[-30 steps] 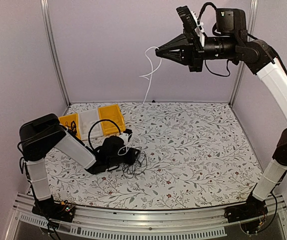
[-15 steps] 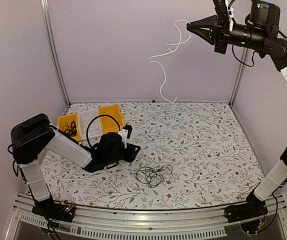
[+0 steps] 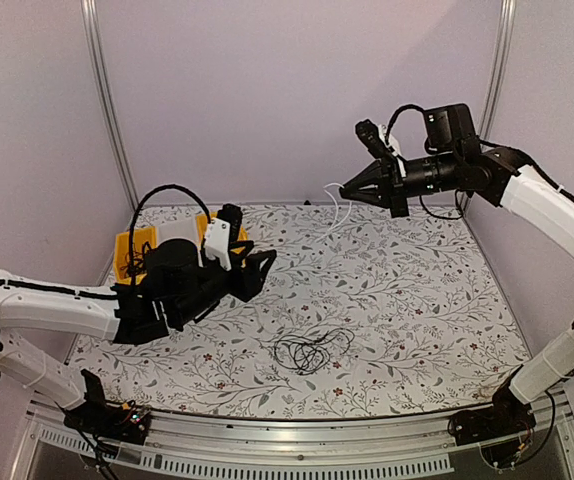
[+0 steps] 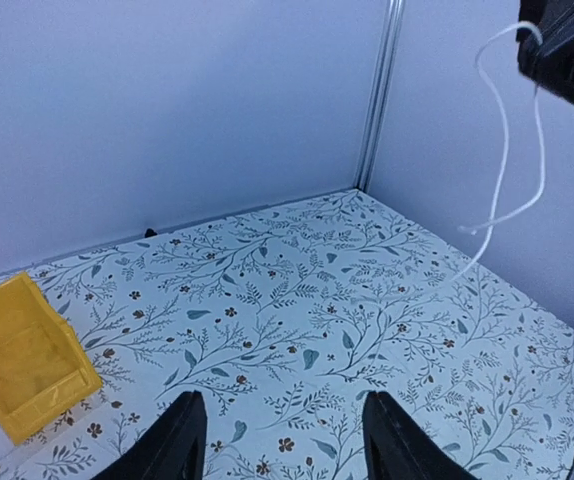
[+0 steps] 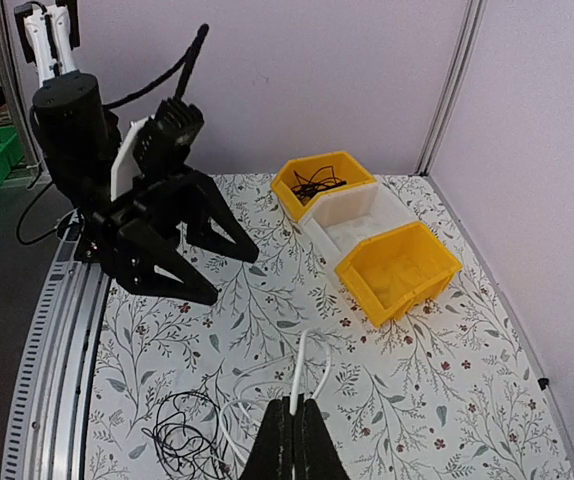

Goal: Untangle the cables

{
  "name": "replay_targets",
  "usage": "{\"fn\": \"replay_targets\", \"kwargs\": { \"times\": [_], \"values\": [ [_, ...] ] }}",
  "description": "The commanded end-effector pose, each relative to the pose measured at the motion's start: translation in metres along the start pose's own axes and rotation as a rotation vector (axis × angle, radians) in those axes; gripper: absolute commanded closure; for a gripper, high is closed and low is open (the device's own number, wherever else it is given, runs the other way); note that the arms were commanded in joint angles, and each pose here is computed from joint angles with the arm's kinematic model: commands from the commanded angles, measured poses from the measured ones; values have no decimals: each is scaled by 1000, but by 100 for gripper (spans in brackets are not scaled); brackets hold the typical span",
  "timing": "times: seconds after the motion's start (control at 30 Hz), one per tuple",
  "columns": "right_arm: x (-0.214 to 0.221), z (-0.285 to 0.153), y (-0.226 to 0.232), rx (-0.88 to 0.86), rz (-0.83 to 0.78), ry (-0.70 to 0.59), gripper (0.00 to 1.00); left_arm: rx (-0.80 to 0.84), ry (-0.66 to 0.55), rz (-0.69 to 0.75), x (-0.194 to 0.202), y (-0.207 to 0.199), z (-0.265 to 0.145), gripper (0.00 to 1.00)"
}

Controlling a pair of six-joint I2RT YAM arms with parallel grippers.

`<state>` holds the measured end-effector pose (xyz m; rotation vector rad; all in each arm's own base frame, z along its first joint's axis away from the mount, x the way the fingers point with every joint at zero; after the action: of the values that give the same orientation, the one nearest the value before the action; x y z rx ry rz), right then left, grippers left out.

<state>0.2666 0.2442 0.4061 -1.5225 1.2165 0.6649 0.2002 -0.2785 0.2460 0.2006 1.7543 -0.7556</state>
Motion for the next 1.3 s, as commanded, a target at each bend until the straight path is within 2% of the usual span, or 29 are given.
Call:
{"fn": "replay_targets", "kwargs": {
  "times": [0.0,0.1,0.2,0.4,0.77,0.87,1.03,1.13,1.17,1.27],
  "values": [
    [18,11,8,-29,28,-52,100,74,-66,123,-18,-17,-31,46],
    [32,20,10,-53,82,-57,100,178,-98,174,-25,-31,-43,45],
    [40,27,13,-109,120,-74,100,213,-91,196,-28,-38,-41,42],
    [50,37,23,-229,140,-108,100,284,-63,165,-42,-48,-28,38],
    [54,56,51,-354,123,-112,99,347,-27,198,-41,-61,10,47],
    [54,57,54,-365,119,-112,99,353,-13,219,-39,-62,17,56],
    [57,58,55,-361,118,-103,98,355,-14,243,-40,-61,18,79],
    [58,59,55,-358,117,-99,96,369,-30,245,-43,-60,16,98],
    [59,60,55,-357,121,-95,93,371,-33,245,-44,-59,15,100],
    [64,62,50,-314,122,-49,72,346,-30,247,-53,-53,14,100]
  ]
}}
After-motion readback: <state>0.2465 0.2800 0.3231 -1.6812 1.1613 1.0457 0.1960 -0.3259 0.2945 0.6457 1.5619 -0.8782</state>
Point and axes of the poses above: each gripper's point midway between its finger pads, its own z axis out along the fingers, its own y axis along the line the jaws close on, x = y × z, the point moved 9 cm from there along -z, back along the fingers, and after that the axes turned 14 degrees about -z, right-handed, at the moved point
